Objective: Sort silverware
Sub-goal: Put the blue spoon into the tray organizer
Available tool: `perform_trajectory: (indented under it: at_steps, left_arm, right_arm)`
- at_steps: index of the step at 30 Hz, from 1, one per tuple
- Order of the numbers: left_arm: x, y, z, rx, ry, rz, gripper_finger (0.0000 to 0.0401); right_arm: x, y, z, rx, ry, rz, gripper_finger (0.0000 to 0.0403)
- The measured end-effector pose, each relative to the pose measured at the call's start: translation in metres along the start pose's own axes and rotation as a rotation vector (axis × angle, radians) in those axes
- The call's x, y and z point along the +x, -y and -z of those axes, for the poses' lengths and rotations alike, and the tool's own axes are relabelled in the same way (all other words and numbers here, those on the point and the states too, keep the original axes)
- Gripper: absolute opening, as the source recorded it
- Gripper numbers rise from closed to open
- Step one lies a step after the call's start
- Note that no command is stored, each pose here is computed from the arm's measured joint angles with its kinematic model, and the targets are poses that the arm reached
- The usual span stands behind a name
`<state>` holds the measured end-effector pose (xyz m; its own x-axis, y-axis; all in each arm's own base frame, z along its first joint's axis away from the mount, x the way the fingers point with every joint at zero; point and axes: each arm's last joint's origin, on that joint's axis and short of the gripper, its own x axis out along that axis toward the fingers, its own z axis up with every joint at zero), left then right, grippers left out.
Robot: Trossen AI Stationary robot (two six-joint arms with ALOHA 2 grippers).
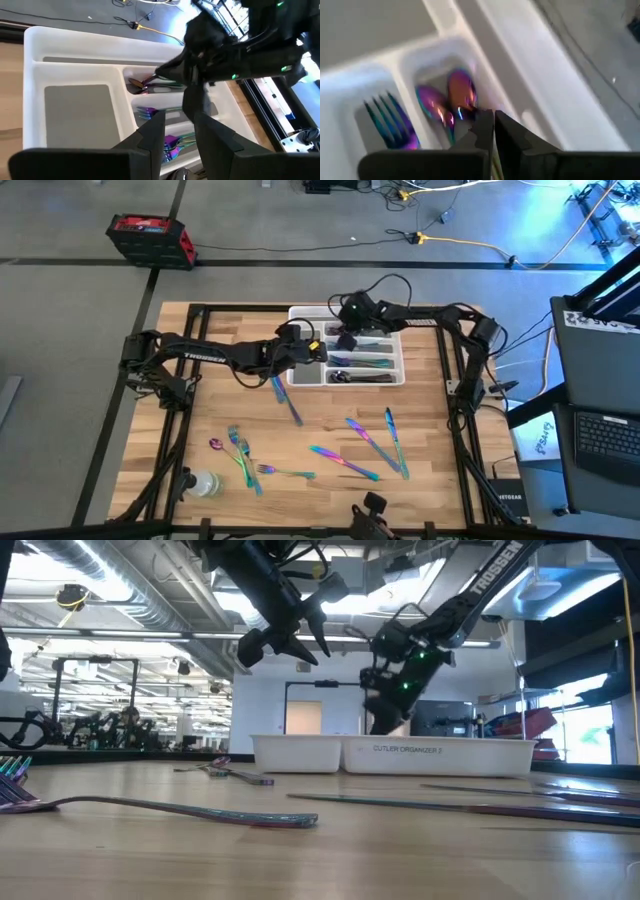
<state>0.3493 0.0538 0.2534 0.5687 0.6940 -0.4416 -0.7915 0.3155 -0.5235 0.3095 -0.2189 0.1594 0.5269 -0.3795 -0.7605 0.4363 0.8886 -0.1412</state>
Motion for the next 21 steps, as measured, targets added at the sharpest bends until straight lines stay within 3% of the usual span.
perform_trajectory:
  at_steps: [6,17,21]
  left_arm:
    - [0.000,0.000,0.000,0.004,0.010,-0.004,0.0090]
    - [0.001,-0.001,-0.002,0.004,0.012,-0.008,0.0090]
    - [0.001,-0.001,-0.001,0.006,0.012,-0.007,0.0090]
  right_arm:
    - [0.000,0.002,0.001,0.084,-0.001,-0.023,0.0000]
    - [-0.003,0.029,0.017,0.511,-0.082,-0.270,0.0000]
    - [-0.003,0.033,0.018,0.436,-0.072,-0.267,0.0000]
